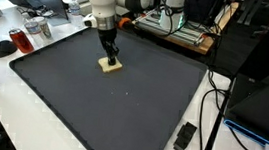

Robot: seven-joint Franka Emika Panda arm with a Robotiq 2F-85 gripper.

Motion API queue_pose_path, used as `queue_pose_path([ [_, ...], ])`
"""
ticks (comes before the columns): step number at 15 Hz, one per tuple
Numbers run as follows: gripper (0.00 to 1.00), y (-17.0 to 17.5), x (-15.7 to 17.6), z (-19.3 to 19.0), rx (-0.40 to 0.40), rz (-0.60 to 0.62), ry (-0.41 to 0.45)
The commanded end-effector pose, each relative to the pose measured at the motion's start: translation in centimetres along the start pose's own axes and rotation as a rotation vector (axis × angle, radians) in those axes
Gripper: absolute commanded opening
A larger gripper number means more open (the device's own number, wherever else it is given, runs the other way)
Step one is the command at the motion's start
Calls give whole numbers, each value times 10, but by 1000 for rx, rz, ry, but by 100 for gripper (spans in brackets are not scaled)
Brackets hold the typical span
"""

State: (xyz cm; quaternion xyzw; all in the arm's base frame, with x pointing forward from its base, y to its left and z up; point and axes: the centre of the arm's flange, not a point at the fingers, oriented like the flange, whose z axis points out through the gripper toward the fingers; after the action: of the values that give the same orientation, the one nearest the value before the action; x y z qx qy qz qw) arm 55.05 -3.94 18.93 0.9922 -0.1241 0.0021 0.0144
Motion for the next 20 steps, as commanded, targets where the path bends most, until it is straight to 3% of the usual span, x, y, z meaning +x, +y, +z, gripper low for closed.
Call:
queue_pose_path([
  [1,5,-6,11,11,7,10,-19],
  [9,5,-22,25,60,22,-21,-137],
  [15,5,-20,27,69,39,6,-150],
  [16,5,-19,27,67,56,0,-148],
  [17,22,-3,25,10,4,5,-111],
  [20,22,-1,25,10,14,7,-112],
])
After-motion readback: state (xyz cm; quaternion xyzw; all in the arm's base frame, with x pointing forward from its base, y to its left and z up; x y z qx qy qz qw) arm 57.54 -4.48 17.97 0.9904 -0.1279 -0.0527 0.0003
